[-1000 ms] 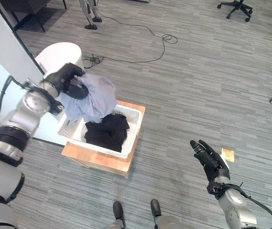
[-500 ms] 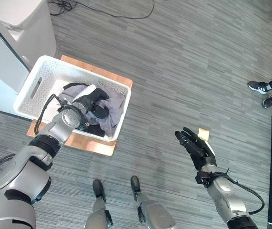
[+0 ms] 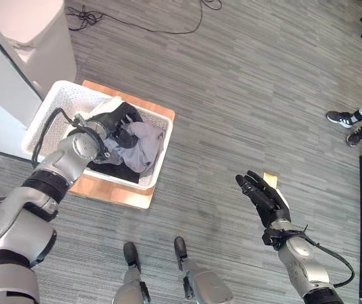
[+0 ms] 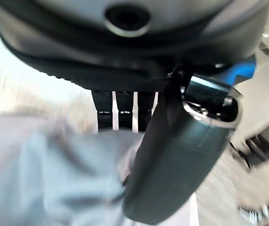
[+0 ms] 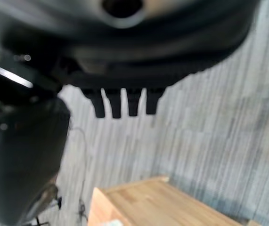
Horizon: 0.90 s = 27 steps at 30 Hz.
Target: Pick up bed clothes into laundry basket.
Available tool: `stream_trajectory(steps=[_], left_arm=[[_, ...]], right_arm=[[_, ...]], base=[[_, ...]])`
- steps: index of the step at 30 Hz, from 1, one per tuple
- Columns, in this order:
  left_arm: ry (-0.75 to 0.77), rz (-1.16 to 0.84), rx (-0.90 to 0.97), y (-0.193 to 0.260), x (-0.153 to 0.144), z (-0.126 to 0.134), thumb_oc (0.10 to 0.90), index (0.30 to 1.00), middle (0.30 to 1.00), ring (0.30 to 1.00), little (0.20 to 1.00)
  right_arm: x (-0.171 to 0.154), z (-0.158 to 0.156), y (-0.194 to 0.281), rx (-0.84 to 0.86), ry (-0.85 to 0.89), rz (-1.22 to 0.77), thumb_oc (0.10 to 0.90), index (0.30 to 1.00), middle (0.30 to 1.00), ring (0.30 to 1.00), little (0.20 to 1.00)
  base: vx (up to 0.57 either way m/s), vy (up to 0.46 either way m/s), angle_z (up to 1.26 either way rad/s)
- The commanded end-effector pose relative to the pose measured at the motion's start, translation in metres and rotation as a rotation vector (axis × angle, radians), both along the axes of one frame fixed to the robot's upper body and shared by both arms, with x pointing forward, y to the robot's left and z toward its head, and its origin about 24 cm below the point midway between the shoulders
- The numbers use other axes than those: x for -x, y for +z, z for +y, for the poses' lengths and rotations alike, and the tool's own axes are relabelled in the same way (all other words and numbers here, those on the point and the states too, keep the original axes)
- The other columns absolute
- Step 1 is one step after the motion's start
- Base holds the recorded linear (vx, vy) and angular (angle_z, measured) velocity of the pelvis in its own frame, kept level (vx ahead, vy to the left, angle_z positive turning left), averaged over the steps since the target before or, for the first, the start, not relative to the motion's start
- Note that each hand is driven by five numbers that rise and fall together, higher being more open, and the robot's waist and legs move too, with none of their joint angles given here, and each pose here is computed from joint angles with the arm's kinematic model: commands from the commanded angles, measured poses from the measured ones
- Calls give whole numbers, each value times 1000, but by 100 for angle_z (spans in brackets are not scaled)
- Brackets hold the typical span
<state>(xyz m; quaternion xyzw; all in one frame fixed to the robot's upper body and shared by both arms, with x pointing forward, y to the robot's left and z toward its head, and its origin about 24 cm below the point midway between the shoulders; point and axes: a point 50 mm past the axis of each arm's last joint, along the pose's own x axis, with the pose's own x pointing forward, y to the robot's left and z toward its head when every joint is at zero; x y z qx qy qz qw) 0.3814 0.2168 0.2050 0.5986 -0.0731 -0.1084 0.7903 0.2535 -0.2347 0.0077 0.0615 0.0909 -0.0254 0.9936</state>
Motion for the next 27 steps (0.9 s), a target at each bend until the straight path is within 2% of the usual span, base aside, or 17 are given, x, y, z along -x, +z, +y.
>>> stream_trajectory(steps=[1,7,10,11,12,14,16,17,19,20,21,22,27], left_arm=[[-85,-187,-20,57,4,-11,800,900,900,900,900],[-120,-123,34,43,34,10,800,900,900,900,900],[-140,-133,216,41,57,27,800,900,900,900,900],[-145,-161,338,38,67,34,800,900,900,900,900],[-142,-161,341,37,68,35,800,900,900,900,900],[-156,-166,466,29,78,40,800,900,900,900,900],[-151,-166,469,29,79,42,800,900,900,900,900],[-120,-143,783,-2,97,57,800,900,900,900,900],[-78,-141,1031,-34,107,59,800,900,900,900,900],[-74,-141,1034,-35,108,60,800,900,900,900,900],[5,-143,1283,-71,120,62,800,900,900,900,900],[74,-173,1410,-90,127,65,800,900,900,900,900],[315,-210,1693,-151,159,62,800,900,900,900,900]], right_arm=[[10,-37,24,59,-143,-137,800,900,900,900,900],[19,-49,23,77,-181,-117,800,900,900,900,900],[23,-54,25,73,-199,-127,800,900,900,900,900],[22,-57,29,77,-207,-143,800,900,900,900,900],[22,-56,29,79,-204,-143,800,900,900,900,900],[17,-56,37,77,-201,-179,800,900,900,900,900],[17,-55,37,79,-196,-179,800,900,900,900,900],[13,-50,48,75,-175,-241,800,900,900,900,900],[16,-49,47,66,-181,-255,800,900,900,900,900],[16,-49,47,69,-178,-254,800,900,900,900,900],[18,-46,47,52,-188,-272,800,900,900,900,900],[21,-45,44,40,-194,-268,800,900,900,900,900],[32,-39,30,-4,-217,-242,800,900,900,900,900]], base=[[39,-31,21],[39,-24,15],[46,-27,11],[27,-14,28],[32,-10,26],[5,-4,4],[19,1,1],[52,7,4],[50,5,-9],[43,-3,-6],[56,-7,12],[62,-11,21],[37,-14,6]])
